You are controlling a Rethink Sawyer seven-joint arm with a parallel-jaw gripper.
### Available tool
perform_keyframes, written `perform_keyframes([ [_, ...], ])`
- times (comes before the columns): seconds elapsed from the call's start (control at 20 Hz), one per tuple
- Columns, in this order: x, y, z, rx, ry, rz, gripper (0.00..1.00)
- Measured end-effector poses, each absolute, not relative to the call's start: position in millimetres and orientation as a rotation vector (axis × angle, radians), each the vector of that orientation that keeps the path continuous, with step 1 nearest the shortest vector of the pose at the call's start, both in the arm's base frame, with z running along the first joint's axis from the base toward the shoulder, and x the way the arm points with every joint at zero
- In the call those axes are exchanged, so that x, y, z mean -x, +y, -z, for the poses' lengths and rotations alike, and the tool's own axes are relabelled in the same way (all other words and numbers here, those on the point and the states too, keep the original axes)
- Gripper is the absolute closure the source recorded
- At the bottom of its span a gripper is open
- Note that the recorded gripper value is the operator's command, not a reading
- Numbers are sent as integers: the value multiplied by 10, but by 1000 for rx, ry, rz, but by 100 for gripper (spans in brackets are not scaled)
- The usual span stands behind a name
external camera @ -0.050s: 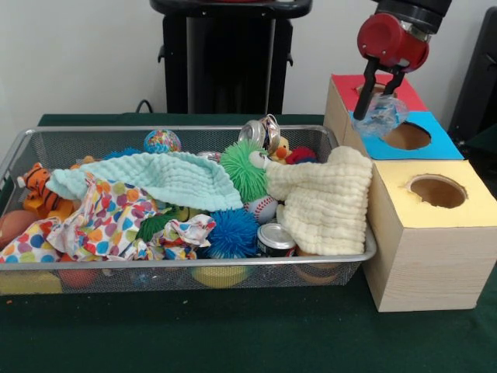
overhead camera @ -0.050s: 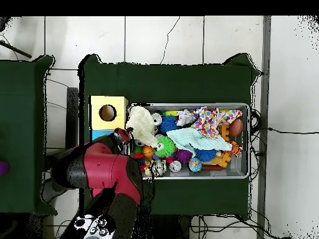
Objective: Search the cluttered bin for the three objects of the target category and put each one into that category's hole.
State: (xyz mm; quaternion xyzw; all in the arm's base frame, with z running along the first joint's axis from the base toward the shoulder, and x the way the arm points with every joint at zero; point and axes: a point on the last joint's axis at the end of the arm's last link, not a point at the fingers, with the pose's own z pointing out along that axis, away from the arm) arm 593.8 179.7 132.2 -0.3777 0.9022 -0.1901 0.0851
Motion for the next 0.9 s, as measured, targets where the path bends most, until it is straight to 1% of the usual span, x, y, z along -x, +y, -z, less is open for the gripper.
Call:
perform_keyframes([
  [0.9,-5919,1862,-1322,1141,2679,567,0],
])
